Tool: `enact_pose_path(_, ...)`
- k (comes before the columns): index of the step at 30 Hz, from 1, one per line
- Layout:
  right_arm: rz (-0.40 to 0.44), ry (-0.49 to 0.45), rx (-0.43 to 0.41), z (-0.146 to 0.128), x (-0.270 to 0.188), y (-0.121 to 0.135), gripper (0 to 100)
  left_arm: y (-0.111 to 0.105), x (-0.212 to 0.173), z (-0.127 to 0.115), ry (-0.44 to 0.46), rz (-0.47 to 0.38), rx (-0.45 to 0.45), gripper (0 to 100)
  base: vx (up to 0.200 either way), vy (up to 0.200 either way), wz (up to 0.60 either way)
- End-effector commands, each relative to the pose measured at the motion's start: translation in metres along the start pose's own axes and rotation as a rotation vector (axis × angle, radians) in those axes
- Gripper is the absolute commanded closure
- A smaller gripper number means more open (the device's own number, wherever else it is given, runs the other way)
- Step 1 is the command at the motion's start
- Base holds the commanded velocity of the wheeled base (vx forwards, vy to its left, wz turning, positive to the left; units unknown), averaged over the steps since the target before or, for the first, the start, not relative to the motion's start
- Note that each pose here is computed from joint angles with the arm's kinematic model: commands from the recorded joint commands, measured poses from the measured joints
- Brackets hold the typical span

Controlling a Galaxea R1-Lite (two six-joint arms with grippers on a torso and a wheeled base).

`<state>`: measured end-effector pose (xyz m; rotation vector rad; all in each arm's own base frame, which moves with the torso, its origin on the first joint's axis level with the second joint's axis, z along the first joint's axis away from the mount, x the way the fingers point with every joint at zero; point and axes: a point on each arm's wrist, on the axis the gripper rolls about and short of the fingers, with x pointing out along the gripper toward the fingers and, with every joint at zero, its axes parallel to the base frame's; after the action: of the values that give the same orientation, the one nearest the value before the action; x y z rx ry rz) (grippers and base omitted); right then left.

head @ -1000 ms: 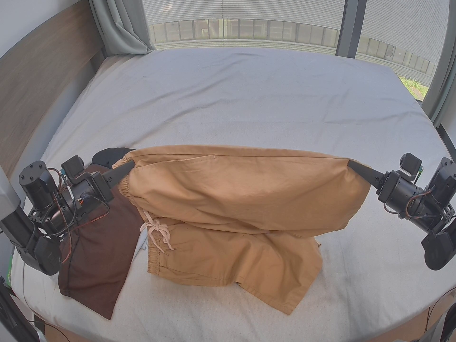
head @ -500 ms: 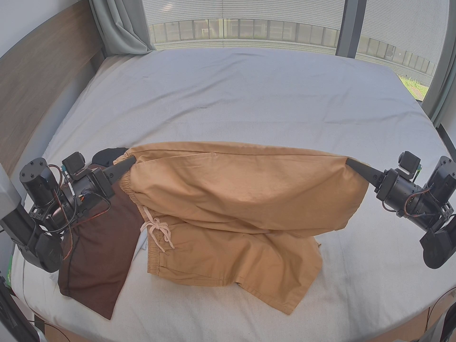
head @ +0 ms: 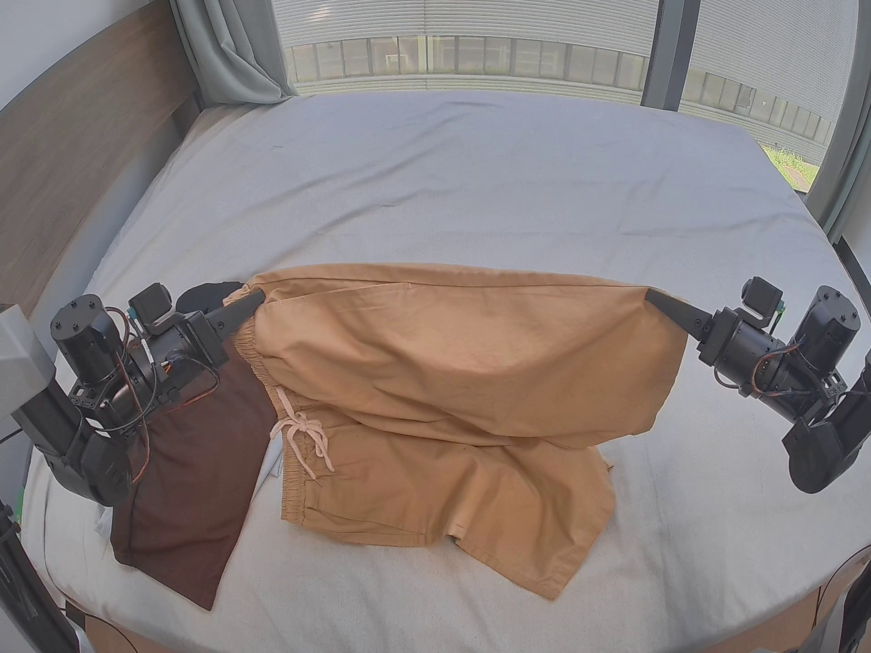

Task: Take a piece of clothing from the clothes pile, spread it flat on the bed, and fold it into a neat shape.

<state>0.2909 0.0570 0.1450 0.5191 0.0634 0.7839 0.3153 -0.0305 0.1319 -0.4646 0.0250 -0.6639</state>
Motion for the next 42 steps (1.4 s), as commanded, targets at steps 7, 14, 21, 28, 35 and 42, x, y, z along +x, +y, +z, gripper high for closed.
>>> enact_pose_path(7, -0.017, -0.005, 0.002, -0.003, 0.018, -0.025, 100, 0.021, 0.021, -0.01, -0.005, 0.024, -0.007, 100, 0.0, 0.0, 0.0)
enact_pose_path(14, -0.028, -0.016, -0.004, -0.003, 0.028, -0.041, 100, 0.032, 0.034, -0.014, -0.015, 0.022, -0.003, 100, 0.0, 0.0, 0.0)
enact_pose_path(21, -0.025, -0.02, -0.007, -0.007, 0.041, -0.055, 100, 0.044, 0.051, -0.015, -0.051, 0.033, 0.011, 100, 0.0, 0.0, 0.0)
enact_pose_path(28, -0.021, -0.031, 0.015, -0.008, 0.052, -0.069, 100, 0.057, 0.064, -0.023, -0.068, 0.052, 0.011, 100, 0.0, 0.0, 0.0)
enact_pose_path(35, -0.008, -0.057, 0.012, -0.007, 0.067, -0.084, 100, 0.068, 0.076, -0.025, -0.094, 0.052, 0.018, 100, 0.0, 0.0, 0.0)
enact_pose_path(42, -0.011, -0.121, -0.008, -0.004, 0.088, -0.1, 100, 0.083, 0.091, -0.032, -0.119, 0.053, 0.014, 100, 0.0, 0.0, 0.0)
